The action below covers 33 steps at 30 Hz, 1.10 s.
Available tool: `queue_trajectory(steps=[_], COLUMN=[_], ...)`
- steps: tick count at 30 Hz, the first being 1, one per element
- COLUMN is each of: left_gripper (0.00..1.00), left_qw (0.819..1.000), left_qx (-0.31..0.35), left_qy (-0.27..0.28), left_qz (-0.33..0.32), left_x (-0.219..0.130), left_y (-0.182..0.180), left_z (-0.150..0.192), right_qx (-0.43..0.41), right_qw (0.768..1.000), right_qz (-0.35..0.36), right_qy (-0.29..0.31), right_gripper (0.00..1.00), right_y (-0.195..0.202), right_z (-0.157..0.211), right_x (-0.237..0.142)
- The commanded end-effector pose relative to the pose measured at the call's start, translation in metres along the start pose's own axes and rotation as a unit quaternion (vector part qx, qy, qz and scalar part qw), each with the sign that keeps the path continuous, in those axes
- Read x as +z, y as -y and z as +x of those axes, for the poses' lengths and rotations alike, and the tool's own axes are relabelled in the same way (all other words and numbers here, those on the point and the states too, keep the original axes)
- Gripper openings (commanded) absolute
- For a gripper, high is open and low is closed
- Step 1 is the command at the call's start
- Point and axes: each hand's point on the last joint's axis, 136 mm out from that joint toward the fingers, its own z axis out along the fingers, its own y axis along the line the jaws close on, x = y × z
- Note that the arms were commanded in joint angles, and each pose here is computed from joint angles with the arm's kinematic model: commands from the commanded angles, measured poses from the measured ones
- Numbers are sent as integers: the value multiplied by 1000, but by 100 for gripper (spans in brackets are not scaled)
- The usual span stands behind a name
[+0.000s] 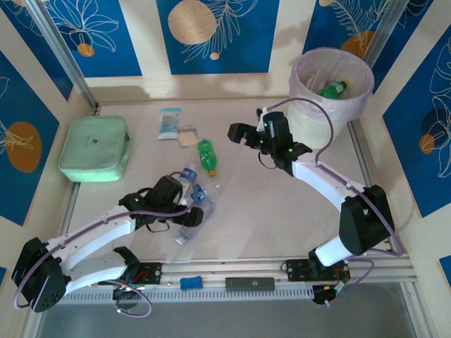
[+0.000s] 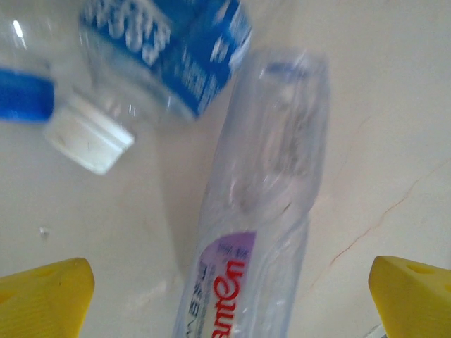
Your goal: Put the plastic bottles in the bin
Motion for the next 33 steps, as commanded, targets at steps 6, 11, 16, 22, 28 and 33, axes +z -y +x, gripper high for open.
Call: queue_trajectory(steps=[6, 11, 16, 22, 28, 33], left_gripper=[100, 92, 74, 49, 37, 36], left_qw=[996, 993, 992, 990, 989, 992], left_qx=[49, 71, 85, 105, 125, 124], left_qy=[-68, -83, -88, -96, -75, -21], left_qz=[-25, -39, -45, -26, 0, 20], left_x=[27, 38, 47, 51, 43, 28], left_y=[5, 5, 7, 19, 39, 58], left_z=[39, 47, 46, 47, 35, 4], right_qx=[21, 36, 44, 48, 61, 81], right_qw=[1000, 999, 999, 999, 998, 996], right_qz=[9, 16, 13, 21, 26, 11], right_qy=[13, 13, 11, 11, 21, 29], right_gripper=[99, 99, 99, 99, 99, 99], right_y=[7, 16, 17, 22, 30, 35], right_z=[-10, -9, -11, -11, -16, -26], right_x=[-2, -4, -3, -6, -14, -24])
